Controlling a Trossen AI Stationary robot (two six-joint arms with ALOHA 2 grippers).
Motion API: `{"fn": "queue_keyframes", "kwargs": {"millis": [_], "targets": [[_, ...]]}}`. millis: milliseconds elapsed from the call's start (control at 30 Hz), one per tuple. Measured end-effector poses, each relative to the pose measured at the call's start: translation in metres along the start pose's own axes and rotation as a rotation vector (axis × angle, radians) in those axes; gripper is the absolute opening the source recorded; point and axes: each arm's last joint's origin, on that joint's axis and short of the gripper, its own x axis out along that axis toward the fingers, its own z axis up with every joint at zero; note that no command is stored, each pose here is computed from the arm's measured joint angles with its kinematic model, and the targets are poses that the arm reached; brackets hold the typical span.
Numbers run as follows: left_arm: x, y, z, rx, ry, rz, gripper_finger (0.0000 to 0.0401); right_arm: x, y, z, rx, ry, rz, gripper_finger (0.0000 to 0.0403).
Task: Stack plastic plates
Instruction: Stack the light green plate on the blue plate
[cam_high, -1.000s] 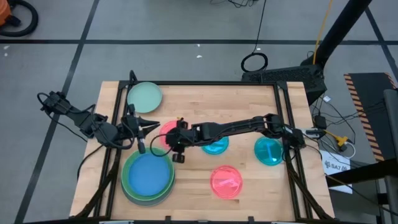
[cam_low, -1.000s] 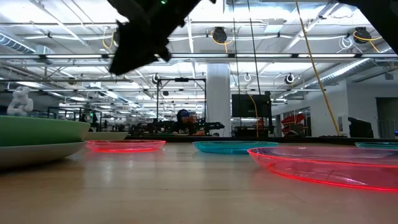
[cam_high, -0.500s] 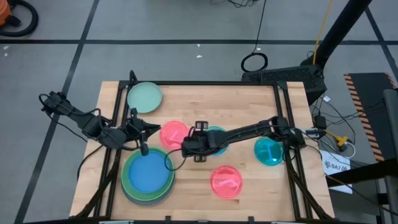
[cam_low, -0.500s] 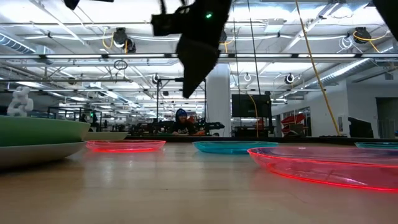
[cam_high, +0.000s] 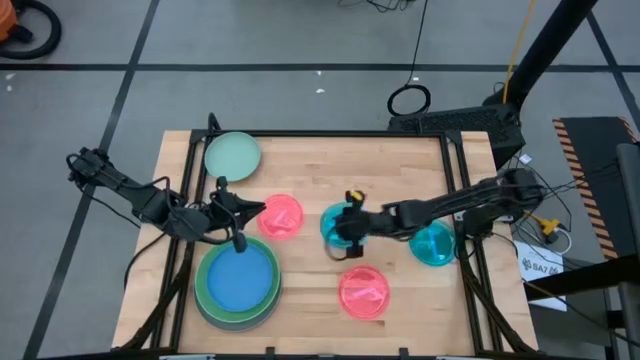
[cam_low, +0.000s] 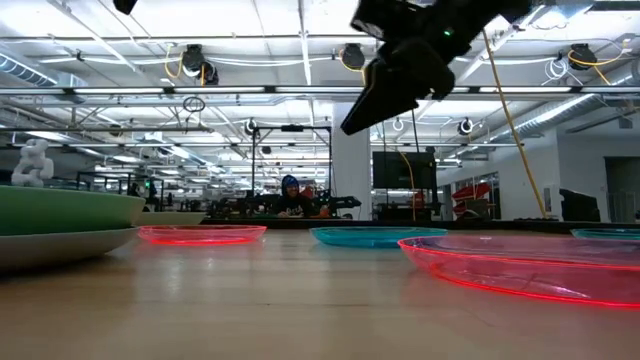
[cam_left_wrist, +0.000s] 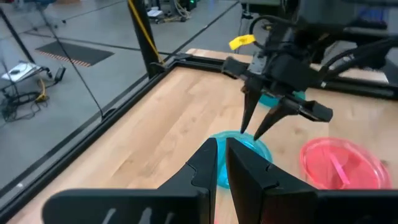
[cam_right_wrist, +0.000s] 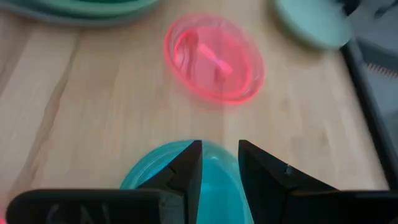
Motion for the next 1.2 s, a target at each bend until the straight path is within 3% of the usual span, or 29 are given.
{"fn": "queue_keyframes", "kwargs": {"millis": [200,433,633,833,1200], "targets": [[0.021,0.000,-0.006,-0.038,0.042,0.089,0.0042,-0.019,-0.021,-0.017,0.022,-0.142,-0.070,0.0100],[0.055,0.013,-0.013,-0.035,0.113,0.229,0.0042,-0.028,-0.038,-0.016,0.018,-0.165,-0.115,0.0100],[0.070,0.037,-0.016,-0.062,0.208,0.268,0.0042,-0.025,-0.041,-0.019,0.018,-0.142,-0.122,0.0100],[0.077,0.066,-0.020,0.005,0.306,0.380,0.0042,-0.024,-0.041,-0.024,-0.047,-0.090,-0.115,0.0100],[0.090,0.138,-0.025,-0.088,0.502,0.335,0.0042,-0.021,-0.059,-0.037,-0.102,0.023,-0.143,0.0100]]}}
